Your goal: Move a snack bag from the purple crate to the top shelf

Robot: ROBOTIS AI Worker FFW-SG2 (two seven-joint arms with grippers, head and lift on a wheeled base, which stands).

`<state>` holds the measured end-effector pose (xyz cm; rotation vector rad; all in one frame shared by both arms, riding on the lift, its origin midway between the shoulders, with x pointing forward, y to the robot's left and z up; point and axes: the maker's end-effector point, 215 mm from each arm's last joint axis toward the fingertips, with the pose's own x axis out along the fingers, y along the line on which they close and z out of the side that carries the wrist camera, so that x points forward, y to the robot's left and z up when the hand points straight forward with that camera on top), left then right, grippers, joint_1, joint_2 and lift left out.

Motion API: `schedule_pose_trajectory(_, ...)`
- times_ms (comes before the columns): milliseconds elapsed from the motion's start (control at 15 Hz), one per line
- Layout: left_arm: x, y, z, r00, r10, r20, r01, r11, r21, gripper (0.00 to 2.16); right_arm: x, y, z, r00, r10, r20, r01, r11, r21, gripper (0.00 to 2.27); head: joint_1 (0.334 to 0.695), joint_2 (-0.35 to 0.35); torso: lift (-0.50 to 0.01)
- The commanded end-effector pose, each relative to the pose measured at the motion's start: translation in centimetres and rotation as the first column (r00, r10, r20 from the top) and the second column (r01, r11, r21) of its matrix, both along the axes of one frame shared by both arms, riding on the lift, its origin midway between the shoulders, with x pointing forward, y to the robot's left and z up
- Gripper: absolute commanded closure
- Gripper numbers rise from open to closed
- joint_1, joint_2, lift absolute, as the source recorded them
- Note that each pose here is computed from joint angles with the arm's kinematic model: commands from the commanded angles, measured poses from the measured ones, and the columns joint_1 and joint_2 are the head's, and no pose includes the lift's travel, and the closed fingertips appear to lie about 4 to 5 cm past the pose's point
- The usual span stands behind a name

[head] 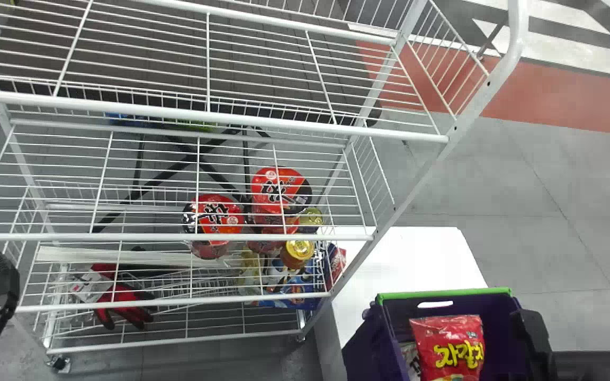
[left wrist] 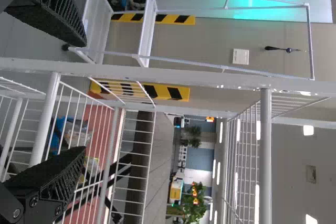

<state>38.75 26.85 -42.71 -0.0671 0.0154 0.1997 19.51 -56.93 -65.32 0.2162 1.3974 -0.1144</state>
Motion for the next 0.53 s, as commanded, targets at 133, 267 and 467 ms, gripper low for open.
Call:
schedule_pose_trajectory(133, 0.04, 0.05, -0.09, 1.000, 0.002, 0.000, -0.002, 1.000, 0.000, 0.12, -0.02, 0.20, -0.30, 1.000, 0.006, 0.006, -0.006, 1.000, 0.002, 2.07, 0.695, -0.350, -0.228)
schedule_pose_trajectory(267, 0.04, 0.05, -0.09, 1.000, 0.002, 0.000, -0.002, 1.000, 0.000, 0.12, -0.04, 0.31, -0.37, 1.000, 0.007, 0.008, -0.007, 1.000, 0.004, 2.07, 0.695, -0.350, -0.220)
schedule_pose_trajectory(467, 0.04, 0.08, -0.09, 1.000, 0.001, 0.000, -0.001, 1.000, 0.001, 0.12, -0.20, 0.30, -0.44, 1.000, 0.008, 0.007, -0.008, 1.000, 0.004, 2.07, 0.695, -0.350, -0.208)
